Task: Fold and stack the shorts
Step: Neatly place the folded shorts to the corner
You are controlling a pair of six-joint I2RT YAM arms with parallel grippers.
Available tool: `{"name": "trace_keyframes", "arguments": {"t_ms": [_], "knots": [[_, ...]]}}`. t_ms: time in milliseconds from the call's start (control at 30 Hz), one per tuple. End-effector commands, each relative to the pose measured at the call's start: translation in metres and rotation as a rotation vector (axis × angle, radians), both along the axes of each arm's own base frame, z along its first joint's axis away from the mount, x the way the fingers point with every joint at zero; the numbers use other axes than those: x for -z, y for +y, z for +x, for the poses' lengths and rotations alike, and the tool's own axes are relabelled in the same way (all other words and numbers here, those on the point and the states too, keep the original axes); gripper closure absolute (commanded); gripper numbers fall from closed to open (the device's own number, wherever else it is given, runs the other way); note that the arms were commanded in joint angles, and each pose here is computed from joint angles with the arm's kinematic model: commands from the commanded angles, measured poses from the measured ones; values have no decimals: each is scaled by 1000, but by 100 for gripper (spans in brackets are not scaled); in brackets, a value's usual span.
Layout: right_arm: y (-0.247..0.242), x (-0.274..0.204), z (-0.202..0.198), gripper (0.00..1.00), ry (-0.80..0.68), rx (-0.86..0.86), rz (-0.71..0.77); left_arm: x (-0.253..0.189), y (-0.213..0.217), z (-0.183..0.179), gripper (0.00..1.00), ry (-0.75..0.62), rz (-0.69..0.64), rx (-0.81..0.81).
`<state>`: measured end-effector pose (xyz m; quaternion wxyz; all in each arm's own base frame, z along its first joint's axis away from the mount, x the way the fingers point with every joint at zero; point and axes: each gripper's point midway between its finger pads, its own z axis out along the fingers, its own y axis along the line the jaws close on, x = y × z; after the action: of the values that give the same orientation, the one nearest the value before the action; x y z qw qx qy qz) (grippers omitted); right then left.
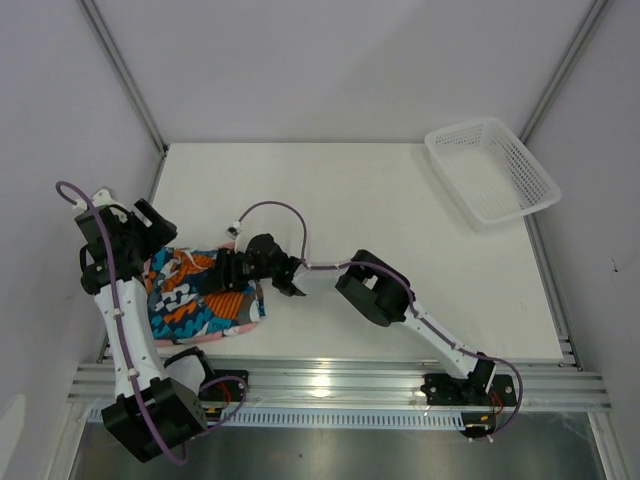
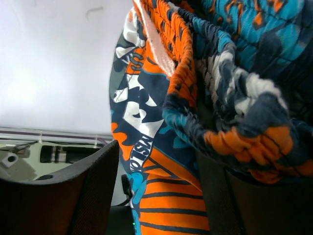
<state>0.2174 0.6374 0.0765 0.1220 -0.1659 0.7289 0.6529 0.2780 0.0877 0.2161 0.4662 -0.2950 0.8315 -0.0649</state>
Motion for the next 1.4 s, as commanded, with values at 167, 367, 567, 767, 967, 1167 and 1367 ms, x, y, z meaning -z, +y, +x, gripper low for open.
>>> {"name": "trace_keyframes", "arguments": {"t_ms": [167,367,567,767,967,1167,1367], "knots": [[-19,-117,14,28,-368,58,7,-13,-12,5,15,-54,-7,51],[-105,-201,67,27,-514,276,14,-17,-40,17,14,-72,-20,114],[-233,-189,116,26,-573,536,-218,-25,-95,27,14,-127,-59,191],[-371,-172,104,24,-640,833,-389,-13,-149,14,13,-237,-98,296],[-480,-151,73,7,-656,1145,-565,25,-164,-10,13,-276,-33,344],[-531,-133,46,1,-609,1306,-607,44,-169,-24,13,-334,3,374],[-544,-108,43,1,-575,1361,-633,61,-170,-36,12,-394,50,446]]}}
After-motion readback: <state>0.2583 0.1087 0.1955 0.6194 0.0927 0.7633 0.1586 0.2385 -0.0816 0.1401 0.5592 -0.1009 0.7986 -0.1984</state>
